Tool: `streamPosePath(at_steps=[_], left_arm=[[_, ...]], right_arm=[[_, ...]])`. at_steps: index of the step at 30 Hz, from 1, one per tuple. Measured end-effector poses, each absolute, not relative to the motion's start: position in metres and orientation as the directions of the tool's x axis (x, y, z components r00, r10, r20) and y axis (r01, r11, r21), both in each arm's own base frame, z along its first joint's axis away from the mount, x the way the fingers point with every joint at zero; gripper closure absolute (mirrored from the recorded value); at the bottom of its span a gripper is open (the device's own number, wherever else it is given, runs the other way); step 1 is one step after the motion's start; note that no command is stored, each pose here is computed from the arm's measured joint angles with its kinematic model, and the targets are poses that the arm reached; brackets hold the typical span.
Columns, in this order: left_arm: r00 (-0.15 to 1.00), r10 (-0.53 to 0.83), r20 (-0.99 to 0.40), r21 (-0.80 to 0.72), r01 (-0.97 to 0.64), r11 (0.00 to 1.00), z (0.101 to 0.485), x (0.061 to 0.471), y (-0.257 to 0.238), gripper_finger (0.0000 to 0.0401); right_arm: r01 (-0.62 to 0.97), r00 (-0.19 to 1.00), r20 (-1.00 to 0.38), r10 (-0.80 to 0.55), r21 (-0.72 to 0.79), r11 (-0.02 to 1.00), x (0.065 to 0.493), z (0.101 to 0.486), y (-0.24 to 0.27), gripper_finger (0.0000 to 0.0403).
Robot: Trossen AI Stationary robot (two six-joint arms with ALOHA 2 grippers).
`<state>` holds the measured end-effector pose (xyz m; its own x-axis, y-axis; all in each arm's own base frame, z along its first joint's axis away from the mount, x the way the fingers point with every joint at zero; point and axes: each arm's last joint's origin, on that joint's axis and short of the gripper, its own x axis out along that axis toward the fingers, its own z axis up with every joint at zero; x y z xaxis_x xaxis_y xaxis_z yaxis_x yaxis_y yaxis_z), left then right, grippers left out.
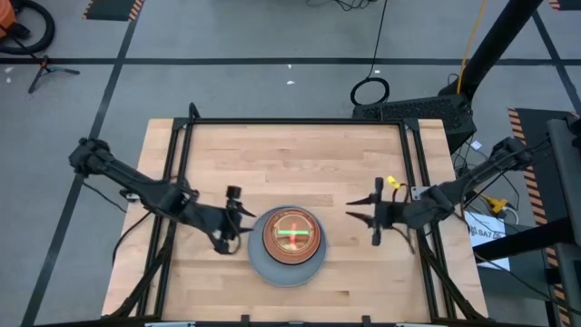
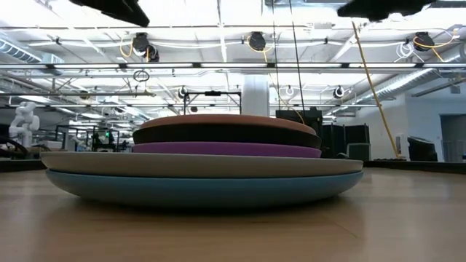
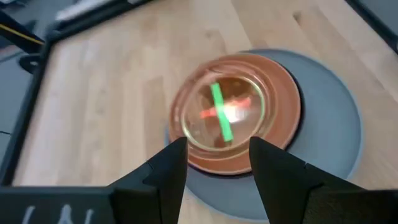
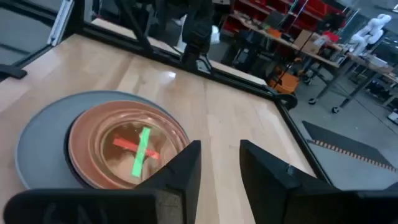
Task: Stack plastic plates
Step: Return to Home Position
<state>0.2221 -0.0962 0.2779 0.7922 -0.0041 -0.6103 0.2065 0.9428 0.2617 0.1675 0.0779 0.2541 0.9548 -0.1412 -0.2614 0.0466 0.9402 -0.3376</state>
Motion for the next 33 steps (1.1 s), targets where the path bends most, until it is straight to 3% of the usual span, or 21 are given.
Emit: streamPosePath(at_steps=[10,24,33], left_arm=[[0.899,0.018,-0.437,0.235,0.095,0.967,0.273,0.17,-0.059,0.0222],[0.956,0.141,-0.259,0.182,-0.095,0.979,0.245,0.114,-0.019,0.0222],[0.963,0.207,-0.172,0.117,-0.189,0.975,0.228,0.093,-0.007,0.0222]], right_arm=[[0.103,0.983,-0.118,-0.137,-0.257,0.961,0.13,0.233,0.053,0.03],[0.141,0.99,0.018,-0.14,-0.156,0.978,0.099,0.217,0.035,0.03],[0.145,0.989,0.036,-0.141,-0.141,0.979,0.088,0.207,0.029,0.03]])
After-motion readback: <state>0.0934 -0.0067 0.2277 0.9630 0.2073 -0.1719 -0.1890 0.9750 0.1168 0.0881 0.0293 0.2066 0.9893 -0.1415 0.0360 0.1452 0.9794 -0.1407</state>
